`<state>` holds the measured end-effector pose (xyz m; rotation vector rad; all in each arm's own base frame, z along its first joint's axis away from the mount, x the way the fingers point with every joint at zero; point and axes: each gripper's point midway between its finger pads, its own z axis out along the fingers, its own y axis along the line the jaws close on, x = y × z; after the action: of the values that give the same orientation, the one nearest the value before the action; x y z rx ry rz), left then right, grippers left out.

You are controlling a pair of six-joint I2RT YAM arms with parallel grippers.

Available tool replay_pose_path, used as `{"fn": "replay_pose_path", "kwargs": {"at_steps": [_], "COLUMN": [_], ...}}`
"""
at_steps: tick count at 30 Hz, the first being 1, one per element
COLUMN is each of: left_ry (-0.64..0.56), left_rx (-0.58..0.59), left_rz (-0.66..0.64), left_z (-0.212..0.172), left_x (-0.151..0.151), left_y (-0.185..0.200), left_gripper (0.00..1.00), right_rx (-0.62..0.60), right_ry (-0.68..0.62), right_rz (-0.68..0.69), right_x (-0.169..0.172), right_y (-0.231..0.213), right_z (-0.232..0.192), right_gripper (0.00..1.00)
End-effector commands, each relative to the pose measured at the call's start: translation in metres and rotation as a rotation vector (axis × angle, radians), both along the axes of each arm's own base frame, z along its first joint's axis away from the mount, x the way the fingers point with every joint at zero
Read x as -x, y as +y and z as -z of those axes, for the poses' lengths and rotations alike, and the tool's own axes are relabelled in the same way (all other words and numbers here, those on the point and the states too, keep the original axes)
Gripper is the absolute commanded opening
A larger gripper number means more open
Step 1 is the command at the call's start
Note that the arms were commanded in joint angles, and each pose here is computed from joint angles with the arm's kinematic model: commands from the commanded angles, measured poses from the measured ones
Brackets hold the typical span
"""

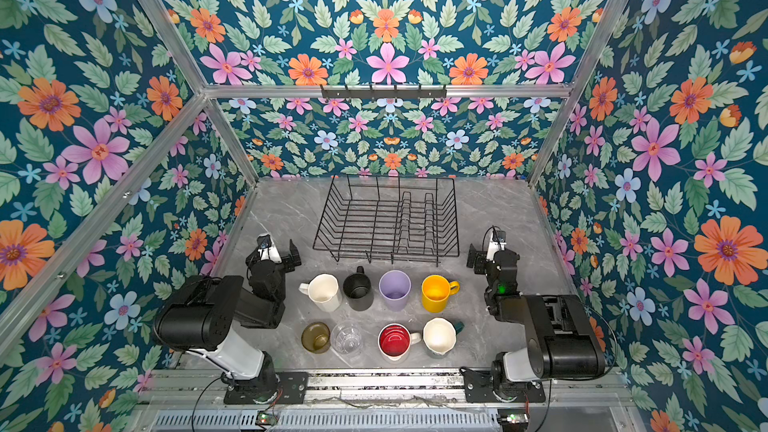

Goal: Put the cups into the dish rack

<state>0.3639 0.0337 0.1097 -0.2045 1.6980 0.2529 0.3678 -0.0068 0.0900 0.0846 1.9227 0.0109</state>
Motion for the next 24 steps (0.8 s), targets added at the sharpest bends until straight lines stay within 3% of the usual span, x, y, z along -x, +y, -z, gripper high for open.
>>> {"fn": "replay_pose_path", "kwargs": {"at_steps": [1, 7, 11, 13, 16, 20, 22, 24], "left_ry": [-0.078, -0.015, -0.041, -0.069, -0.138, -0.167, -0.178, -0.192], "left_rx": [0.005, 0.0, 0.009, 0.017, 0.009, 0.008, 0.035, 0.074], "left_rz": [-0.005, -0.006, -0.034, -0.033, -0.003, -0.006, -0.105, -0.213], "left_z": [-0.018, -0.01, -0.014, -0.017, -0.028, -0.035, -0.042, -0.055], "left_x": [0.0, -0.015, -0.008, -0.001, 0.016, 0.021, 0.027, 0.033], "left_y": [0.001, 0.0, 0.005, 0.005, 0.001, 0.002, 0.018, 0.034], "left_gripper": [1.0, 1.0, 1.0, 1.0, 1.0, 1.0, 1.0, 1.0], "right_rx": [0.001, 0.0, -0.003, -0.026, -0.164, -0.329, -0.394, -0.392], "right_ry": [-0.052, -0.022, -0.039, 0.026, 0.129, 0.108, 0.084, 0.037], "right_rz": [-0.004, 0.012, 0.045, 0.102, 0.213, 0.164, 0.196, 0.106], "right_x": [-0.002, -0.007, -0.004, 0.001, 0.012, 0.027, 0.04, 0.047], "right_y": [0.001, -0.002, -0.007, -0.015, -0.021, -0.003, -0.004, 0.008], "right_z": [-0.012, -0.008, -0.021, -0.033, -0.066, -0.114, -0.119, -0.127], "right_gripper": [0.99, 0.99, 0.99, 0.99, 0.99, 0.99, 0.99, 0.99]}}
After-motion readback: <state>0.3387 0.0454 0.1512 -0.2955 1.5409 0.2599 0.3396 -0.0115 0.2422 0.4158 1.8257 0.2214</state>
